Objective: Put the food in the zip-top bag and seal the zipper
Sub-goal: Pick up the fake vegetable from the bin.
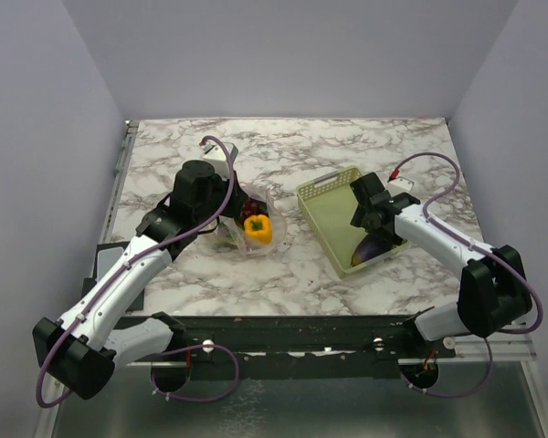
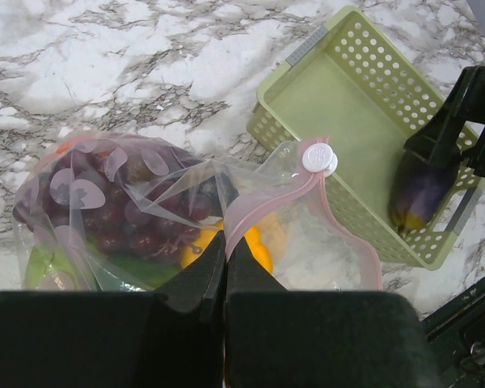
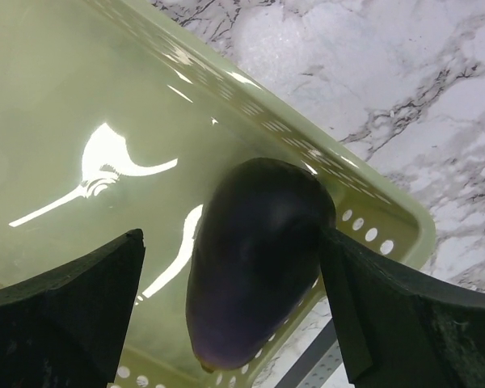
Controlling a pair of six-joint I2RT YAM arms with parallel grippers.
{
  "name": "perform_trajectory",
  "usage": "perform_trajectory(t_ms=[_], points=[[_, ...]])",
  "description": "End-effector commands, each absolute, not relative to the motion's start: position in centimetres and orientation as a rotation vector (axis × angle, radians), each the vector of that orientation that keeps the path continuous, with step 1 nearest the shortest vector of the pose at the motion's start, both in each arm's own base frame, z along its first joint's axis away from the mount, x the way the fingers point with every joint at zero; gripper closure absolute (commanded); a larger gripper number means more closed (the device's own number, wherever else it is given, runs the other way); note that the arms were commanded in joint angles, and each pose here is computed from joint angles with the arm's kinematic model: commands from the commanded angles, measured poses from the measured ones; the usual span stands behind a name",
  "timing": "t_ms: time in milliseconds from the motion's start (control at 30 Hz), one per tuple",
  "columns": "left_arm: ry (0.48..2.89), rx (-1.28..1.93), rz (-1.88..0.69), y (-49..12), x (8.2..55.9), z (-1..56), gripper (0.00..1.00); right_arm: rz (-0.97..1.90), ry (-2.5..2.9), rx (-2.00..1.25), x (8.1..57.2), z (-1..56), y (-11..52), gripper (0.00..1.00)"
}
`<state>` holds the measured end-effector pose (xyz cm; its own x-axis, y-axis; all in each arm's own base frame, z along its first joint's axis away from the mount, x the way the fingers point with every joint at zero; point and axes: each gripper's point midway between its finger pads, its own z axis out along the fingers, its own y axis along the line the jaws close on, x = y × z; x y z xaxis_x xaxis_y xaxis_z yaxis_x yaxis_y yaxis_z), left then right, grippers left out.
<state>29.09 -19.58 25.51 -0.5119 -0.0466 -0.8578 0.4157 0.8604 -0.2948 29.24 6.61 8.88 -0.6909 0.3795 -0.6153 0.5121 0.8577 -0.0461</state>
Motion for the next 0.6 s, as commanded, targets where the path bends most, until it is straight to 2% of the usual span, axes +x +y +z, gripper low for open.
perform_trajectory(t_ms=[0,333,567], points=[[1.994,0.282,-0.615,-19.9,28.8,26.5,1.0,-0.266,2.429,0.664,29.4,7.7,6.8,0.08],[1.996,0.284,-0.614,-19.9,28.8,26.4,1.0,-0.261,2.496,0.642,28.7,5.2,7.2,0.11],[1.996,0.282,-0.612,-19.9,28.9,26.4,1.0,-0.194,2.514,0.62,28.8,5.0,8.1,0.22]])
